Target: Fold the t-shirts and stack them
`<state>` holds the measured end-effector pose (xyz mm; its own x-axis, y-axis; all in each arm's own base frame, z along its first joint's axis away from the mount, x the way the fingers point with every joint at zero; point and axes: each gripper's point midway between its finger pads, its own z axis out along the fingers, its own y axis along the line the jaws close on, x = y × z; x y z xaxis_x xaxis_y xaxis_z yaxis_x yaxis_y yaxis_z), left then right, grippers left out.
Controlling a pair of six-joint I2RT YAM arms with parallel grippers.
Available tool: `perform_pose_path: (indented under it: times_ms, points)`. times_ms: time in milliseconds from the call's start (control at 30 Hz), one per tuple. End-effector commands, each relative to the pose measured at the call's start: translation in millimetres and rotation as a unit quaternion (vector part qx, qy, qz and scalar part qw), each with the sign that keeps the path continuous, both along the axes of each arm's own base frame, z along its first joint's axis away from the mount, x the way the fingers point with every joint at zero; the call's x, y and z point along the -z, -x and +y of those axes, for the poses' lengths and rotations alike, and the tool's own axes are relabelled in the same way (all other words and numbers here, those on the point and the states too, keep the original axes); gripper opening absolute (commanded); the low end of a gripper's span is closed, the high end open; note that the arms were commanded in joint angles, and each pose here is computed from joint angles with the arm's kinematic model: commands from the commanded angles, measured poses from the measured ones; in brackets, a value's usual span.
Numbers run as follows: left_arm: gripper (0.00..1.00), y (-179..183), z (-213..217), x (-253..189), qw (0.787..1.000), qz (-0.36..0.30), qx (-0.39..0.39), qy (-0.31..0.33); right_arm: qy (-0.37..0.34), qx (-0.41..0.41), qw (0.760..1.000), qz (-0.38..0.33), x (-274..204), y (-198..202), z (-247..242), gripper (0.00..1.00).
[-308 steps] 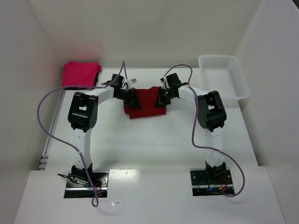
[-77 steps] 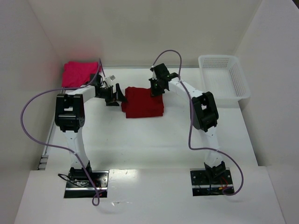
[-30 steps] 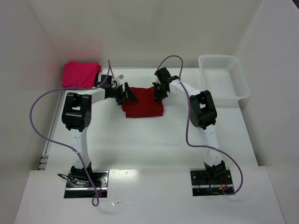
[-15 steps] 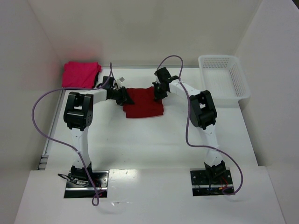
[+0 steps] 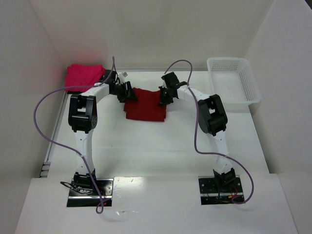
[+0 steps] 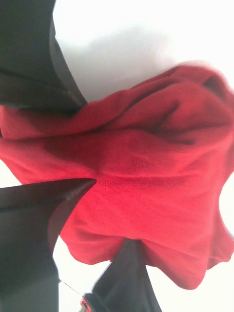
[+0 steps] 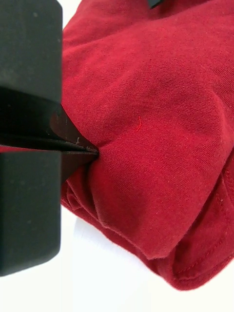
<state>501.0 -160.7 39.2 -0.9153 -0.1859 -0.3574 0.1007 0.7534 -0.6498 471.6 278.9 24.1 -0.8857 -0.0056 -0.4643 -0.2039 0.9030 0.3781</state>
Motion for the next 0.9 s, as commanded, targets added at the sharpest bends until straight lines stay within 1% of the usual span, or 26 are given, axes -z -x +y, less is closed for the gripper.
perform_pose_path:
  times_ms: [0,33,100,200,233,267,300,333,367,400,433,467,500,533,567,600,633,767,833,867]
  points:
    - [0.63,-13,11,-4,1.0,-0.013,0.009,-0.022,-0.021,-0.005,1.0,0.016,-4,16,11,0.0]
    - [0.65,-17,11,-9,1.0,-0.021,0.008,-0.021,-0.027,-0.01,0.999,0.021,-6,22,18,0.0]
    - [0.74,-20,19,-10,0.999,-0.021,-0.002,-0.028,-0.028,0.0,0.999,0.025,-6,25,22,0.0]
    - [0.82,-20,31,-24,0.998,-0.03,-0.025,-0.043,-0.036,0.02,0.998,0.037,-9,27,28,0.0]
    - [0.82,-20,42,-41,0.997,-0.042,-0.045,-0.056,-0.036,0.026,0.998,0.044,-5,28,28,0.0]
    - [0.83,-8,51,-34,0.996,-0.021,-0.066,-0.057,-0.029,0.035,0.998,0.047,-3,30,29,0.0]
    - [0.85,-6,56,-40,0.995,-0.027,-0.083,-0.055,-0.033,0.053,0.997,0.047,-6,26,30,0.0]
    - [0.87,-1,60,-65,0.992,-0.049,-0.104,-0.055,-0.027,0.066,0.996,0.054,-4,27,27,0.0]
    - [0.87,6,67,-70,0.99,-0.048,-0.126,-0.049,-0.016,0.086,0.995,0.053,-1,25,21,0.0]
    - [0.88,23,69,-57,0.987,-0.024,-0.158,-0.03,-0.016,0.098,0.993,0.055,-4,26,19,0.0]
    - [0.88,31,68,-83,0.984,-0.046,-0.173,-0.014,-0.02,0.126,0.99,0.066,-2,29,17,0.0]
    - [0.9,37,70,-86,0.98,-0.047,-0.193,-0.012,-0.024,0.142,0.987,0.064,-3,28,15,0.0]
    - [0.9,40,71,-92,0.975,-0.047,-0.219,0.001,-0.038,0.151,0.986,0.057,-16,27,16,0.0]
    - [0.91,55,74,-99,0.97,-0.049,-0.24,0.003,-0.04,0.173,0.982,0.068,-11,34,16,0.0]
    - [0.91,58,79,-103,0.964,-0.056,-0.262,0.001,-0.044,0.184,0.98,0.067,-14,35,15,0.0]
    - [0.91,63,77,-109,0.96,-0.062,-0.271,0.006,-0.048,0.19,0.979,0.062,-16,36,18,0.0]
    - [0.91,68,78,-125,0.955,-0.074,-0.287,0.021,-0.051,0.197,0.977,0.067,-19,42,15,0.0]
    - [0.92,88,72,-127,0.949,-0.057,-0.307,0.047,-0.064,0.22,0.971,0.073,-27,55,25,0.0]
    - [0.92,104,59,-116,0.95,-0.038,-0.304,0.056,-0.06,0.23,0.968,0.084,-21,66,25,0.0]
    - [0.92,107,57,-113,0.947,-0.031,-0.314,0.062,-0.067,0.233,0.966,0.087,-26,74,29,0.0]
